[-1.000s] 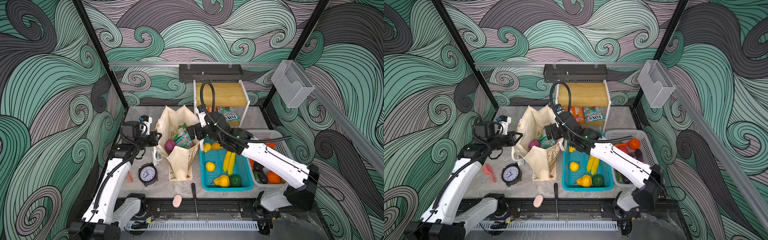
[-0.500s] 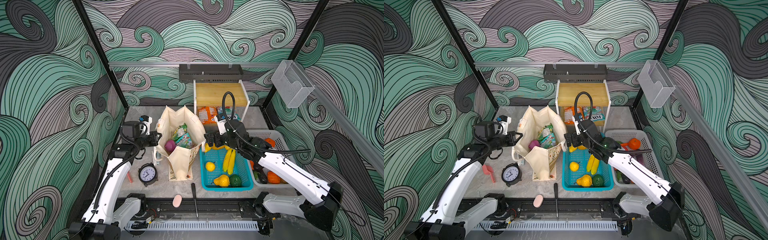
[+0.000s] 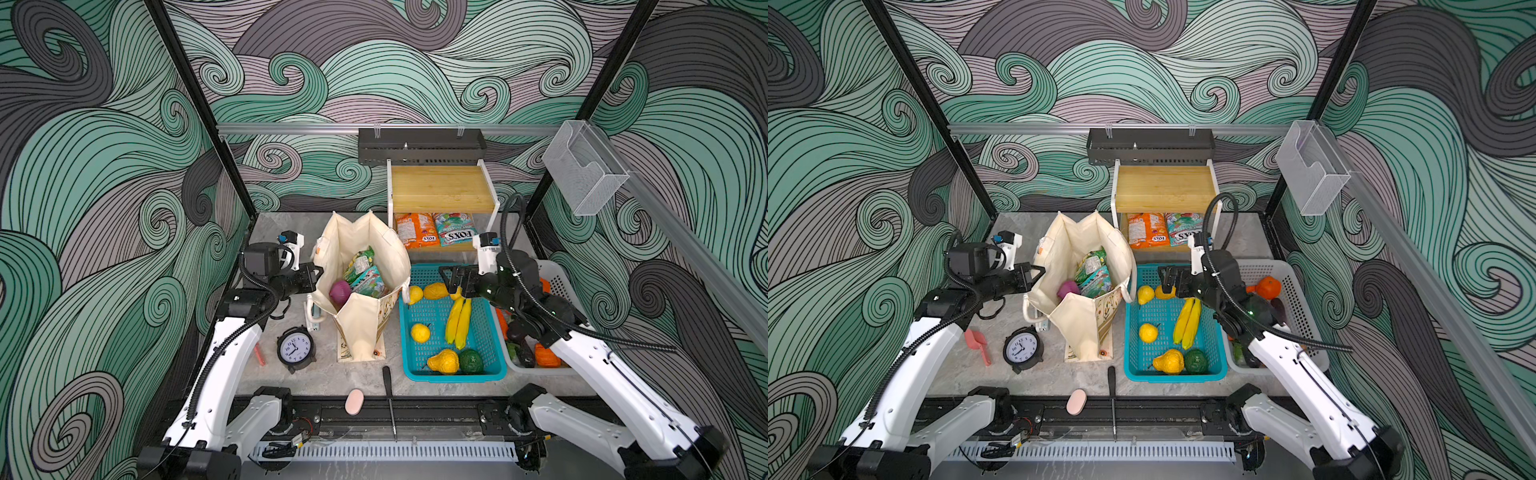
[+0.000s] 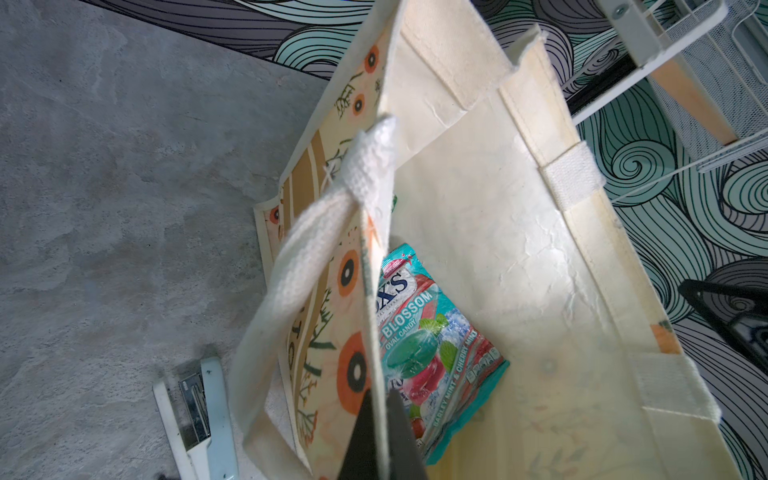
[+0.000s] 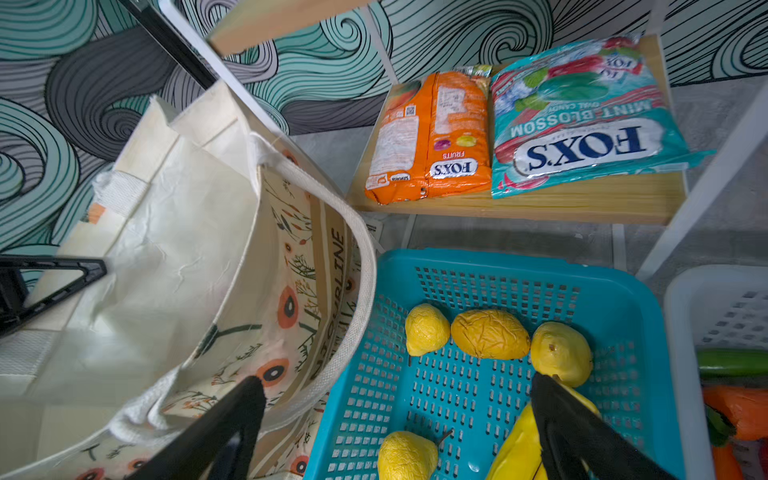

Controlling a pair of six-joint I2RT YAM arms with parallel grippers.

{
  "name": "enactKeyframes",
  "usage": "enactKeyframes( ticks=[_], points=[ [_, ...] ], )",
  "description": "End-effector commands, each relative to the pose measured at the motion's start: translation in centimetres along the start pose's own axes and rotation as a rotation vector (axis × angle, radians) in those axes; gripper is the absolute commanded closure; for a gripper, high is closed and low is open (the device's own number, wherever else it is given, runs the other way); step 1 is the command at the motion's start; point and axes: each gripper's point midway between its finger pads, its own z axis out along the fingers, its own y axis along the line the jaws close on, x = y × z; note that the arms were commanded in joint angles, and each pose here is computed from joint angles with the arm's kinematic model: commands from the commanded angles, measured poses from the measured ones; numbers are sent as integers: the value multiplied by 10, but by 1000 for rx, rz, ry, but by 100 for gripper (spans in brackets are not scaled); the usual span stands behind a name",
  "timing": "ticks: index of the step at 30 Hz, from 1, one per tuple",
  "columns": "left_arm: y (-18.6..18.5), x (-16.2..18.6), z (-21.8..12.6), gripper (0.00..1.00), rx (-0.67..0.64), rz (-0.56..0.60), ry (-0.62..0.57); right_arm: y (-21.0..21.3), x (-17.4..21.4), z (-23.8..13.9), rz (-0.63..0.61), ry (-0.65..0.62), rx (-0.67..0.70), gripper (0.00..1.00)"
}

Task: Place the food into the grocery bag and tie it
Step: 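Raise the right gripper out of the bag and move over the white basket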

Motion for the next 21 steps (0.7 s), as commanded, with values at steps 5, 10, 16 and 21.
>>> enactKeyframes(
  ticks=[5, 10, 16, 21],
  points=[
    [-4, -1, -4, 100, 13, 13, -14, -53, 17, -12, 82, 4, 194, 1],
    [-5, -1, -4, 100, 18, 9, -11, -85, 29, -29, 188, -55, 316, 0],
    [-5, -1, -4, 100, 21, 6, -12, -124, 48, -43, 326, -69, 511, 0],
    [-4, -1, -3, 100, 20, 5, -8, -152, 62, -55, 493, -125, 601, 0]
  ],
)
